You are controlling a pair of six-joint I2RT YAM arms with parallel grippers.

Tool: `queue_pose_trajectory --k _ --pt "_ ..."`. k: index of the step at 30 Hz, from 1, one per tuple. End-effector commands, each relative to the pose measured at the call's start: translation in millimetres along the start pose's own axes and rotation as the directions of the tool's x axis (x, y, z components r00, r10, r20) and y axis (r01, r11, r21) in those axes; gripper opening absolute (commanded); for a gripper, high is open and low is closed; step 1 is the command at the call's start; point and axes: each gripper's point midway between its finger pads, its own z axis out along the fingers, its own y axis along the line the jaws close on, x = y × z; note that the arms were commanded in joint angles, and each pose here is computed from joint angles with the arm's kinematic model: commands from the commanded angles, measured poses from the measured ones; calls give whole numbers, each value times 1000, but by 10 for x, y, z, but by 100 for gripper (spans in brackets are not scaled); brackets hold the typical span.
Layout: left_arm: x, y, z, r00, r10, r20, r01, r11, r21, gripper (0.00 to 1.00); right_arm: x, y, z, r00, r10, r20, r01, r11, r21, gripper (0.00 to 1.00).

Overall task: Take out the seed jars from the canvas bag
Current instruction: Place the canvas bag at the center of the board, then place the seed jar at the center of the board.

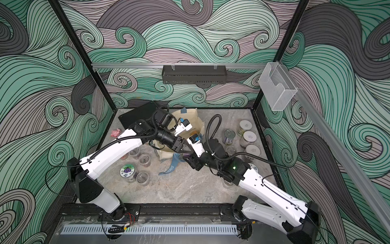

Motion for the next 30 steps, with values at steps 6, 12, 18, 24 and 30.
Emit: queue_pose_trajectory --k 6,12,18,24,30 --pt "-24 -76 -17 998 45 34 -45 999 -9 51 -131 -179 -211 997 43 67 -51 991 121 91" --pt "-31 78 -25 997 43 60 -36 994 -101 50 -104 -628 -782 968 126 219 -200 911 360 99" --pt "-46 45 133 992 91 88 -73 978 -194 48 -37 -1079 -1682 877 154 456 -411 732 544 99" --pt "43 -117 658 982 180 48 -161 950 -268 47 -14 -1161 -2108 803 155 575 -509 681 527 99" --pt "180 61 1339 972 225 -66 -233 896 -378 47 14 -1163 -2132 803 162 573 -512 678 527 99"
